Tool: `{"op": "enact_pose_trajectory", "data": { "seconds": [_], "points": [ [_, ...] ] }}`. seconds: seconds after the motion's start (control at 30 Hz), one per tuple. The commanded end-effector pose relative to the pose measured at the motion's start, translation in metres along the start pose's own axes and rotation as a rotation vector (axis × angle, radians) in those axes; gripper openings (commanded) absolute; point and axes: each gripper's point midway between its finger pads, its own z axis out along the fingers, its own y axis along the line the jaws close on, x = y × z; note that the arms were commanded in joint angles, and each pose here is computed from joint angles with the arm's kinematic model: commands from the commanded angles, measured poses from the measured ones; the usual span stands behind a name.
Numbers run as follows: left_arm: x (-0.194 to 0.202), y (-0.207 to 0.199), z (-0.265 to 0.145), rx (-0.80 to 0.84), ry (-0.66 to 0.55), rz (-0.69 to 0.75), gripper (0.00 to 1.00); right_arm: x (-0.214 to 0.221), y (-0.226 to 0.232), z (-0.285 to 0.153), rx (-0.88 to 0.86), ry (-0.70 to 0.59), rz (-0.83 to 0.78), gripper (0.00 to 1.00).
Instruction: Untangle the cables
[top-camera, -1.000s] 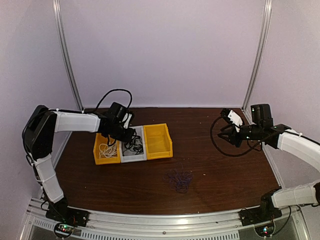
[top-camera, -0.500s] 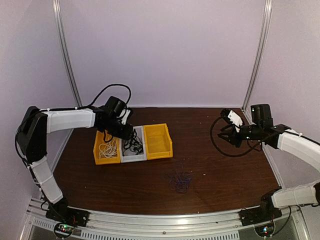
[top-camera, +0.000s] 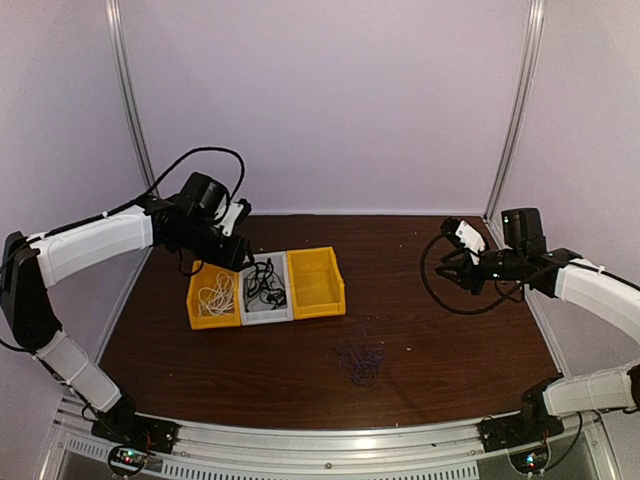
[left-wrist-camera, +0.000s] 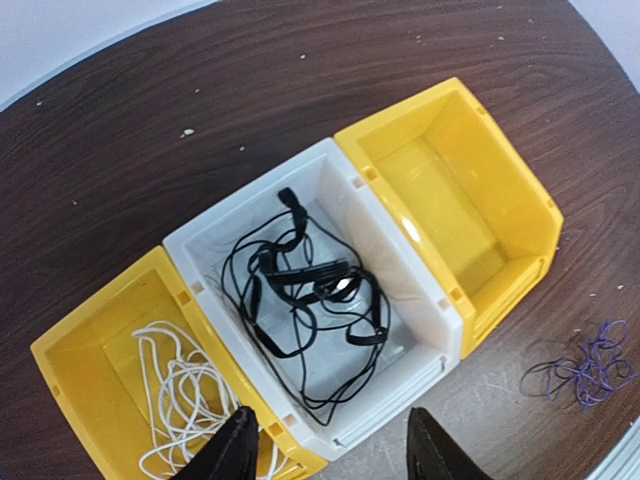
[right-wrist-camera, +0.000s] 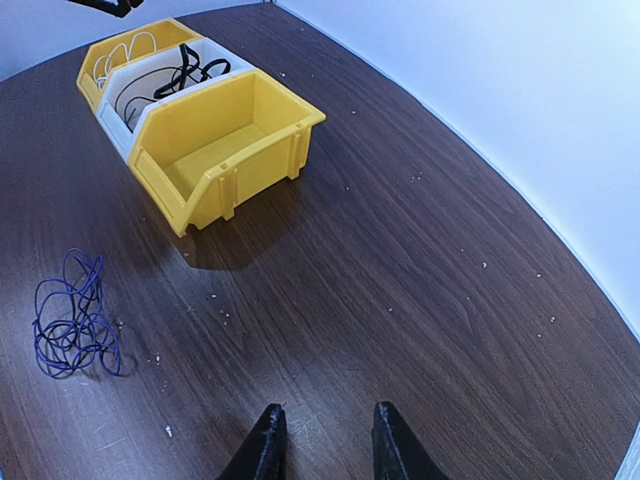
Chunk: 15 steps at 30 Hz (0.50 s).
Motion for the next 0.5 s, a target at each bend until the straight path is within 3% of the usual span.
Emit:
{"op": "enact_pose_trajectory", "data": {
  "seconds": [0.0, 0.3, 0.47],
  "points": [
    [-0.012, -0.025, 0.001, 0.144, -0.053, -0.061, 0.52, 0.001, -0.005, -0.003, 0.028, -0.001, -0.006, 0.3],
    [-0.04, -0.02, 0.053, 0.114, -0.131, -0.077, 0.42, 0.001, -0.005, -0.003, 0.029, -0.001, -0.008, 0.3],
    [-0.031, 0.004, 0.088, -0.016, -0.085, -0.1, 0.29, 0.001, -0.005, -0.003, 0.03, 0.0, -0.009, 0.3]
  ]
}}
